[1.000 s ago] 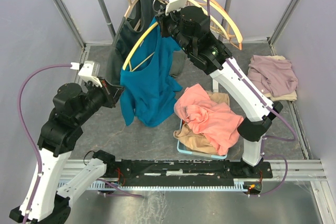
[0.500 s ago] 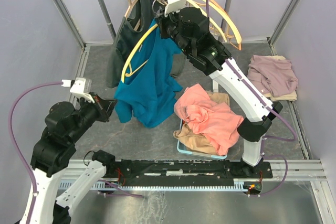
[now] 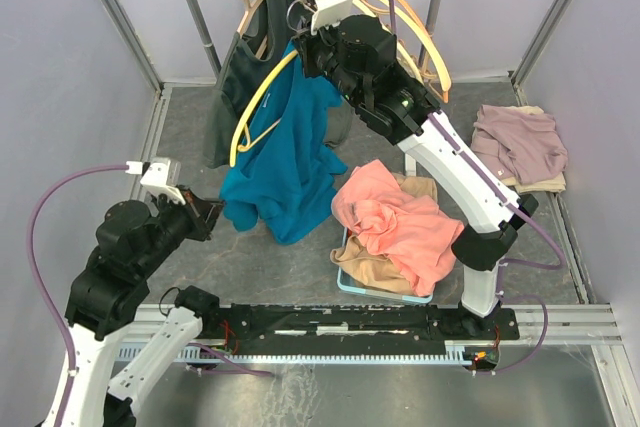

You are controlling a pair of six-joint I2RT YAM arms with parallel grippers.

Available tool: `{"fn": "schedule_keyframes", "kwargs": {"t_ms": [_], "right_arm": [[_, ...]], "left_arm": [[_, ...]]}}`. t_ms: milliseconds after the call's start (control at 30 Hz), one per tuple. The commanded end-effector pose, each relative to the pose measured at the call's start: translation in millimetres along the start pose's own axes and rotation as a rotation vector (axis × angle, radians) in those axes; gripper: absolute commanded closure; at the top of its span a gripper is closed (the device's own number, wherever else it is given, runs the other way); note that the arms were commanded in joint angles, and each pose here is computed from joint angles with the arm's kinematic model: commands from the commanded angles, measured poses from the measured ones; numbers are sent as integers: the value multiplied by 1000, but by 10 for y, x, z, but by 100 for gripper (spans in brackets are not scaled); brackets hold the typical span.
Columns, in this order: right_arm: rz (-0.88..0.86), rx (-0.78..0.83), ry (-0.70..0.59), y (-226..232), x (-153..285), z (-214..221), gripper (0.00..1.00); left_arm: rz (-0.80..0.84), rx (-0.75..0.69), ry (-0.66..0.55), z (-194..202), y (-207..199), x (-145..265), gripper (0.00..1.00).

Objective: Remove the t-shirt from the hanger

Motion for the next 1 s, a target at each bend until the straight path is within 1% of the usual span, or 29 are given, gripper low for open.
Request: {"fn": "schedule_keyframes", "kwargs": {"t_ms": [0, 33, 67, 133, 167, 233, 367, 633, 967], "right_arm": [[11, -62, -205, -47, 146, -586, 99], [3, -63, -205, -34, 143, -585, 99], [-2, -65, -205, -25, 141, -583, 99], [-11, -68, -203, -10, 142, -579, 99], [-16, -69, -200, 0, 143, -572, 99], [-29, -71, -195, 26, 156, -563, 99], [-37, -68, -181, 61, 182, -510, 99], [-30, -51, -165, 65, 224, -455, 99], [-47, -36, -152, 106, 284, -422, 99]], "left_arm": [[-9, 31, 35, 52, -1, 15, 97], [-8, 31, 26, 15, -7, 5, 95], [-5, 31, 22, -23, -14, -9, 87], [2, 29, 19, -117, -35, -44, 68], [4, 29, 15, -165, -44, -53, 61], [8, 25, -8, -269, -60, -45, 51], [20, 21, -61, -473, -96, -12, 49], [101, -4, -166, -842, -219, 30, 43], [90, -40, -167, -1052, -224, -186, 33]]}}
Point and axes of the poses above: each gripper's point midway between its finger pads, its own x axis back along the fingers, its own y axis along the line the jaws close on, z = x × y, the point moved 7 cm from there along x, back along the fingers, and after that the axes turned 10 degrees about -x, right-handed, at the moved point
